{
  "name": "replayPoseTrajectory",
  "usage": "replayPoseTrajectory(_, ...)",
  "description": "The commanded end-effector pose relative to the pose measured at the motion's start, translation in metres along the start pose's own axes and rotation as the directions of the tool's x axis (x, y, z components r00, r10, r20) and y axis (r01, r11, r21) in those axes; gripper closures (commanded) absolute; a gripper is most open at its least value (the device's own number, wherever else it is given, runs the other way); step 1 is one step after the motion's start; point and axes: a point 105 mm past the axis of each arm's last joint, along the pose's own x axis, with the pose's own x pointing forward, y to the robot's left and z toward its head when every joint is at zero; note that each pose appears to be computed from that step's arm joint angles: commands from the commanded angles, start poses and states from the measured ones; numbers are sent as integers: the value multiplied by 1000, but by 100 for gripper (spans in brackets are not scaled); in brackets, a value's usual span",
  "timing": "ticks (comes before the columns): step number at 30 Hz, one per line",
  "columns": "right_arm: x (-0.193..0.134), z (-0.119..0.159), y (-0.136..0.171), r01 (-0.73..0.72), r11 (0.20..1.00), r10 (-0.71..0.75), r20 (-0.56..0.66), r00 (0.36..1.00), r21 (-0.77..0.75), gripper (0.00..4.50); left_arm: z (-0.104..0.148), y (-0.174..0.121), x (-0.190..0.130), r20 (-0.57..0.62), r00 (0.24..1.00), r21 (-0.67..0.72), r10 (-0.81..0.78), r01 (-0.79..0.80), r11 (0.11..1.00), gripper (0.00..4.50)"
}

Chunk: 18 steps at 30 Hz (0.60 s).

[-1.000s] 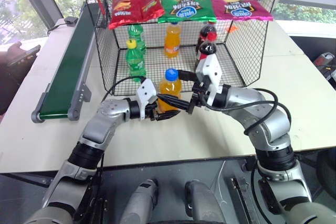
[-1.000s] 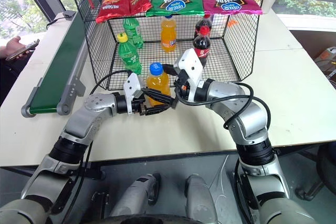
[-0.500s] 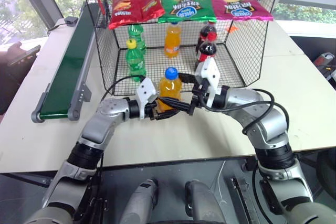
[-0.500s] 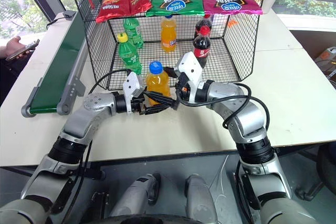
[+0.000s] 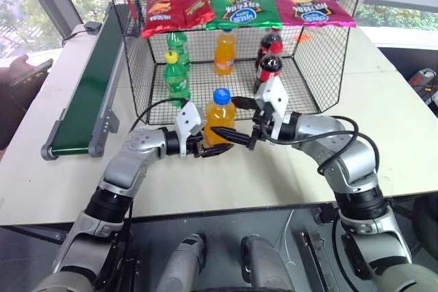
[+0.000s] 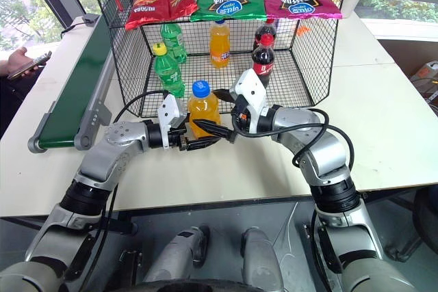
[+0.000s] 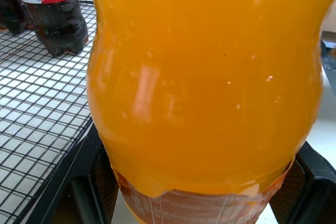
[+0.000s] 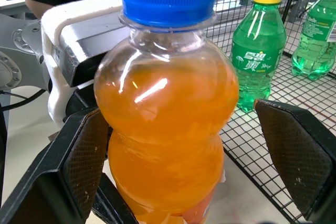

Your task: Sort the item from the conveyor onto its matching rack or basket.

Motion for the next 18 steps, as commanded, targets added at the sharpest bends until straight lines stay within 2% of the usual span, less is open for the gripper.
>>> replayPoseTrajectory(1,-4,13,-2,8,999,-7,43,999,-37,26,23,1,-6,72,997,74,9,-14,997,153)
replayPoseTrajectory(3,-4,14,-2,8,999,-7,45,999,-38,81,22,1,-6,70,997,72,10,-15,997,153)
replayPoseTrajectory(6,-4,15,-2,6,999,-4,53,999,-40,228,21,0,-6,69,998,70,12,-17,997,153)
replayPoseTrajectory(7,-4,15,-2,4,999,-2,55,998,-41,245,21,0,-6,70,998,70,12,-17,997,153)
replayPoseTrajectory(18,-4,18,-3,18,999,-16,53,998,-51,245,16,3,-6,45,998,50,36,-39,998,153)
